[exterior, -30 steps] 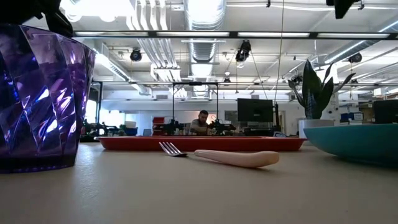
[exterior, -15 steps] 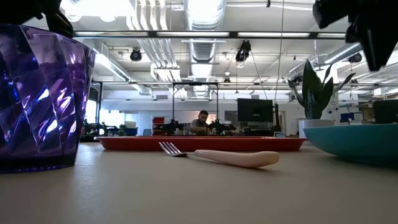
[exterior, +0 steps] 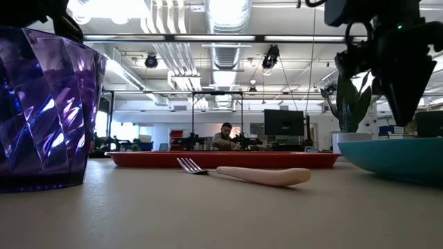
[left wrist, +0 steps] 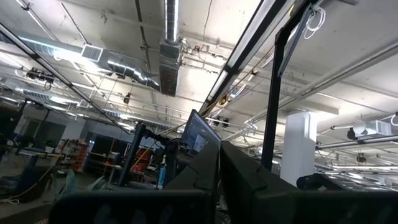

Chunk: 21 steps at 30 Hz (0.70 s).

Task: Pick and place plate/cup/fork/spoon on tray
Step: Put the green plate on the orange tray

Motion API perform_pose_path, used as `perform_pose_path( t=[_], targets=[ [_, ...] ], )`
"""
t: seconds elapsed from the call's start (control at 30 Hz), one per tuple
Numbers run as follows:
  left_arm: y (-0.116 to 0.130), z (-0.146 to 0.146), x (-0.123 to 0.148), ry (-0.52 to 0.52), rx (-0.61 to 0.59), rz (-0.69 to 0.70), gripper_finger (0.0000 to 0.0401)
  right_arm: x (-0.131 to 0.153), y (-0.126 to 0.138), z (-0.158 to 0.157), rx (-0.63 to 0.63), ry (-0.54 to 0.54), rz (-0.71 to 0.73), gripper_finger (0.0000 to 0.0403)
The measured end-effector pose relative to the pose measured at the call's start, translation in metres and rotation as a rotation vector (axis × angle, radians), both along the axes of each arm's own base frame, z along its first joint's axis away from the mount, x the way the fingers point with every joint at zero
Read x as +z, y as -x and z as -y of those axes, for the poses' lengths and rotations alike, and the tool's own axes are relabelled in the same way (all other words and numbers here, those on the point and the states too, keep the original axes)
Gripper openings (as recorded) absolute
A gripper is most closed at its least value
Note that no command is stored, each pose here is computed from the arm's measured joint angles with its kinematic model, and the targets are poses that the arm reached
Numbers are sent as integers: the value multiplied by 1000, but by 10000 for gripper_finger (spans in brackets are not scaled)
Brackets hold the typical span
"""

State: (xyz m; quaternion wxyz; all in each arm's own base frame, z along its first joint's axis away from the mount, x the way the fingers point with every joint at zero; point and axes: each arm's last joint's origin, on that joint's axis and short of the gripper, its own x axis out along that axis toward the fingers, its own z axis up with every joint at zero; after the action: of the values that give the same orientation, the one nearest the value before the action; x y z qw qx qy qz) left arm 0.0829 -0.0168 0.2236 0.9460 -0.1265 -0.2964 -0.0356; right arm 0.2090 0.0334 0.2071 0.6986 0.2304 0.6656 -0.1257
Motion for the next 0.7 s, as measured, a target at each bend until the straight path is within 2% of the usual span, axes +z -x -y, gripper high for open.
perform_pose_path(
  t=[0.2, 0.43, 0.7],
  targets=[
    [0, 0, 0, 0, 0, 0, 0, -11, -5, 17, -5, -71, 122, 151],
    [-1, 0, -2, -7, 0, -22, 0, -13, -4, 33, 35, -122, 134, 151],
    [-1, 0, -2, -7, 1, -22, 0, -11, 1, 47, 79, -107, 109, 151]
  ],
)
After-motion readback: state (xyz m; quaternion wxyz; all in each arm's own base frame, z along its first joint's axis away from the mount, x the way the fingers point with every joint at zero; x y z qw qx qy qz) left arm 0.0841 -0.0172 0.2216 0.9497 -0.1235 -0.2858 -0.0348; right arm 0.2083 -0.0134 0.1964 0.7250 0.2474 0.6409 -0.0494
